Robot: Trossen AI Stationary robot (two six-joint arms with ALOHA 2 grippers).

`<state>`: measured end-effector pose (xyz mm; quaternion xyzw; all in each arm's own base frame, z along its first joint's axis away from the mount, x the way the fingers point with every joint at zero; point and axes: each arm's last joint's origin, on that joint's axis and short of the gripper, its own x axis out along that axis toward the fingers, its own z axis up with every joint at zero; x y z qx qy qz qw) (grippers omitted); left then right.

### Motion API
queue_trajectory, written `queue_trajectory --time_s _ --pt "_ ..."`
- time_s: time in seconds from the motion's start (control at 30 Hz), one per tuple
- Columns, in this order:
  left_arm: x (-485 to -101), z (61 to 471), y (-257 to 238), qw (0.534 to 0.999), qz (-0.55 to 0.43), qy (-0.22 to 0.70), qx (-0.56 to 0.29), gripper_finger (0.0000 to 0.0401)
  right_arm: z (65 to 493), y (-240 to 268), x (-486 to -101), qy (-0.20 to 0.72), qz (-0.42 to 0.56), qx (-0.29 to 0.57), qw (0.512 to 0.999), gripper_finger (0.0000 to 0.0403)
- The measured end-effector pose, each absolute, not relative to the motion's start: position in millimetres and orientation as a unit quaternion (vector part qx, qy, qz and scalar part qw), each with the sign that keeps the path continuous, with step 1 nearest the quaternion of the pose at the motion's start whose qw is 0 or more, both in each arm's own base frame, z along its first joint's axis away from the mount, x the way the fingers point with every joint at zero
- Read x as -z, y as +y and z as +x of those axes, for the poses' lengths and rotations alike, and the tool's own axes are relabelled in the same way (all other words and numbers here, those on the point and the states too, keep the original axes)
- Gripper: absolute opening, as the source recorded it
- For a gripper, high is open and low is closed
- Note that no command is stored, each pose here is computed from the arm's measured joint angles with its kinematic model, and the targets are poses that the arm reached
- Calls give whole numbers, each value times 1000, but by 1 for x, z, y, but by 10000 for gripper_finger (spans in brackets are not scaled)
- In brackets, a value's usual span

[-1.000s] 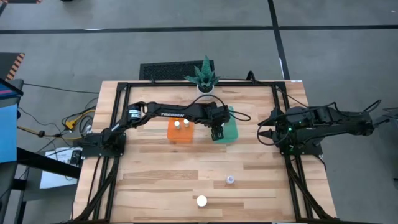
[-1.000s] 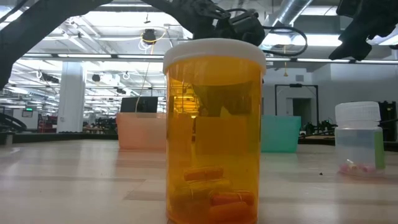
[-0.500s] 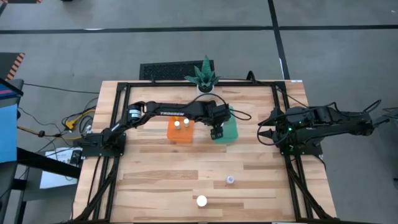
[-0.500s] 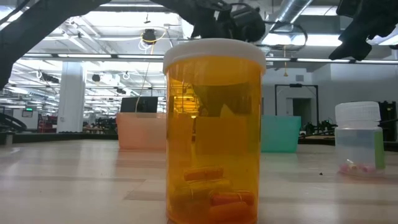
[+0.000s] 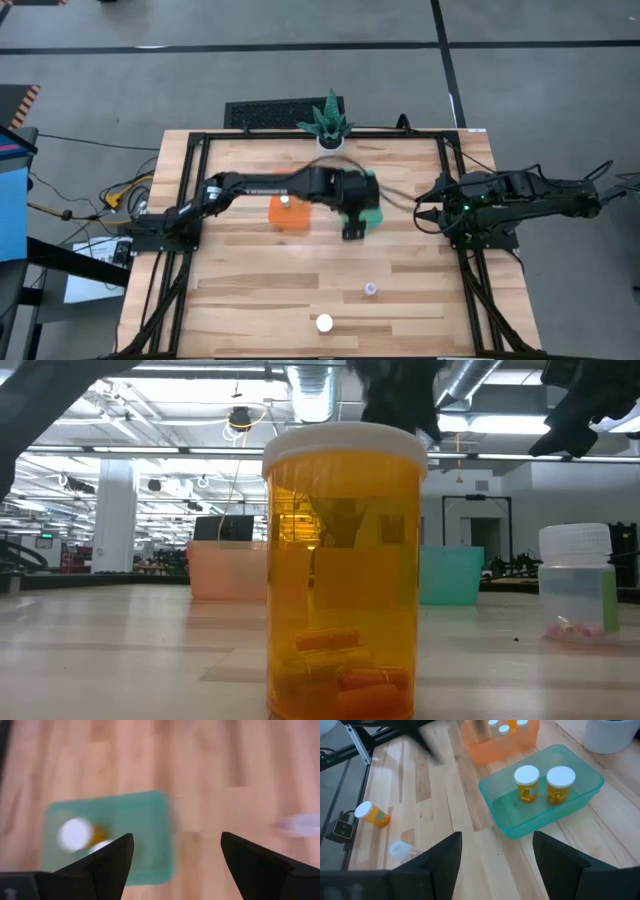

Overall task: Pick and place medicine bottles into bin by pill shape (circle, oval)
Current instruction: Put the transparent pill bottle into the green bin

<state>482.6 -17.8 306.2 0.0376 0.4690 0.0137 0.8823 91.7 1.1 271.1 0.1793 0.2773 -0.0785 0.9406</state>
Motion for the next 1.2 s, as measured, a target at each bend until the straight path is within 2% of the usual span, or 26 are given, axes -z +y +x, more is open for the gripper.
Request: queue_trajectory --time_s 0.23,0.33,0.7,1.2 --pt "-303 489 -85 903 73 422 23 295 92 1 -271 277 179 78 941 255" --pt "-287 499 -103 909 87 407 33 295 92 1 -271 278 178 78 941 255" --pt "-220 521 -139 899 60 426 77 295 90 1 -269 293 176 79 936 255" --pt "-193 516 -171 886 66 452 81 295 90 1 -269 293 168 76 938 255"
